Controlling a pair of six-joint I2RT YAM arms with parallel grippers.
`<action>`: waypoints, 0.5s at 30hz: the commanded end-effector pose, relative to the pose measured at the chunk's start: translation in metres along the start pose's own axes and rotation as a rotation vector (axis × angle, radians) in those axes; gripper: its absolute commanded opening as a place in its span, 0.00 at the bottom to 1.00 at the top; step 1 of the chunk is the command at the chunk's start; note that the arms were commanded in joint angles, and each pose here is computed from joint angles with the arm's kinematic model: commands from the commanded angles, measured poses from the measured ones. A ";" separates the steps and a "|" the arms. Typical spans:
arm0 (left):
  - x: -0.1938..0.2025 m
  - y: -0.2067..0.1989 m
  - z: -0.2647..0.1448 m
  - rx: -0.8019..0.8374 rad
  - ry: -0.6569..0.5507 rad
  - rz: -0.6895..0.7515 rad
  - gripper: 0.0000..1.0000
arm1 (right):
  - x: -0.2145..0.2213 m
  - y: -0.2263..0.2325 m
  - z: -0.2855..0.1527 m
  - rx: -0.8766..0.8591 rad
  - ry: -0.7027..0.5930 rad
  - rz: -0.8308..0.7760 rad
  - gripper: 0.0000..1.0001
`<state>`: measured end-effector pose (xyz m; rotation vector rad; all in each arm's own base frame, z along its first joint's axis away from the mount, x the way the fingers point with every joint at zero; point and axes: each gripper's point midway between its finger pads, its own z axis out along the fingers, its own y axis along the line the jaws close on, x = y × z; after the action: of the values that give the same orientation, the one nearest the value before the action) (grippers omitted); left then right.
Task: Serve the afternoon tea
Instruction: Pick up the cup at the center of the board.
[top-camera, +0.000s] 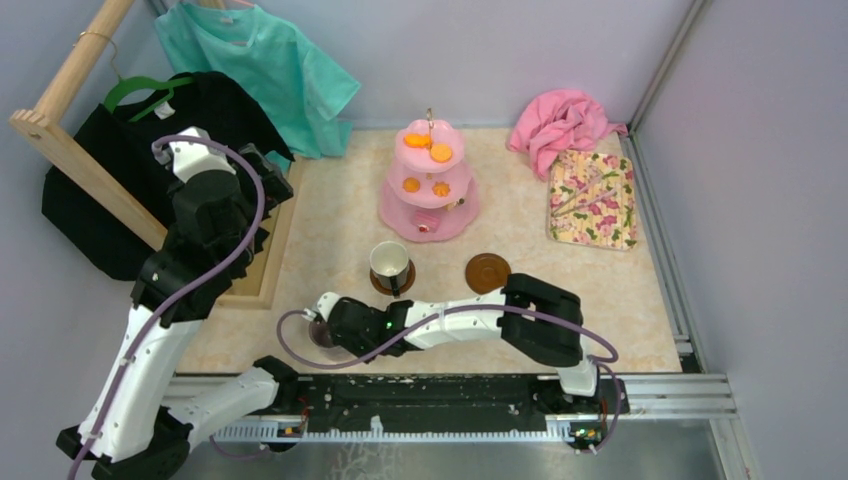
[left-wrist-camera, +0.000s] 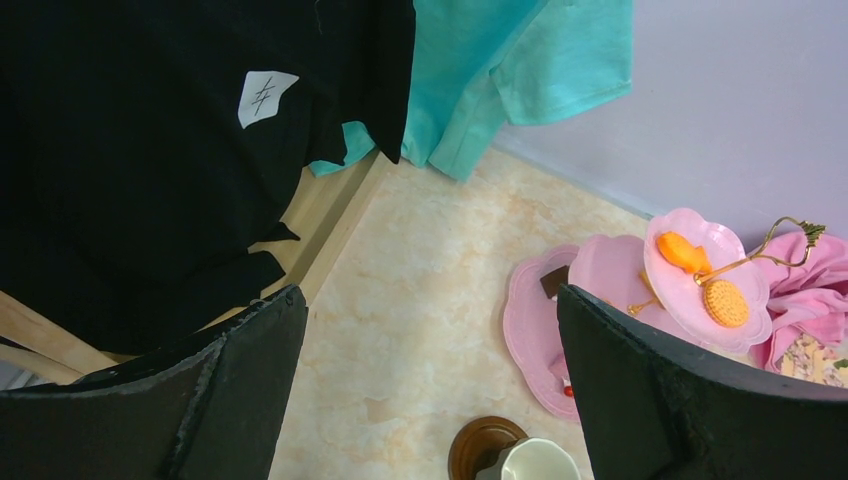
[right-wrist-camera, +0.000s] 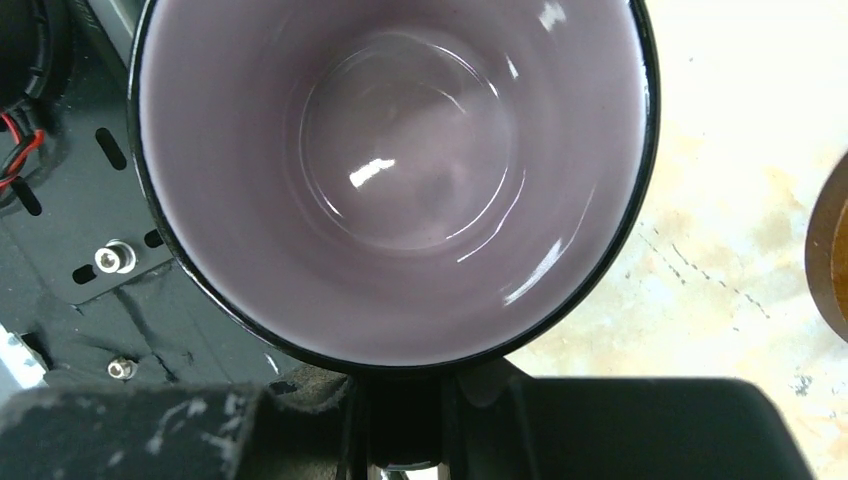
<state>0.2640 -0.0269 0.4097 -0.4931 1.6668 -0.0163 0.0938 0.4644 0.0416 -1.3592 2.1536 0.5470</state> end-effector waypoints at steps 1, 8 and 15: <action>-0.007 0.006 -0.003 -0.016 -0.029 -0.032 0.99 | -0.050 0.009 -0.034 0.032 -0.126 -0.005 0.00; -0.007 0.006 0.001 -0.029 -0.050 -0.069 0.99 | -0.044 0.004 -0.076 0.163 -0.121 0.038 0.00; -0.011 0.000 0.005 -0.025 -0.067 -0.089 0.99 | -0.014 -0.011 -0.124 0.302 -0.121 0.188 0.00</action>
<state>0.2656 -0.0237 0.4103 -0.5466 1.6275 -0.0266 0.0724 0.4149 0.0867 -1.2347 2.1965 0.3028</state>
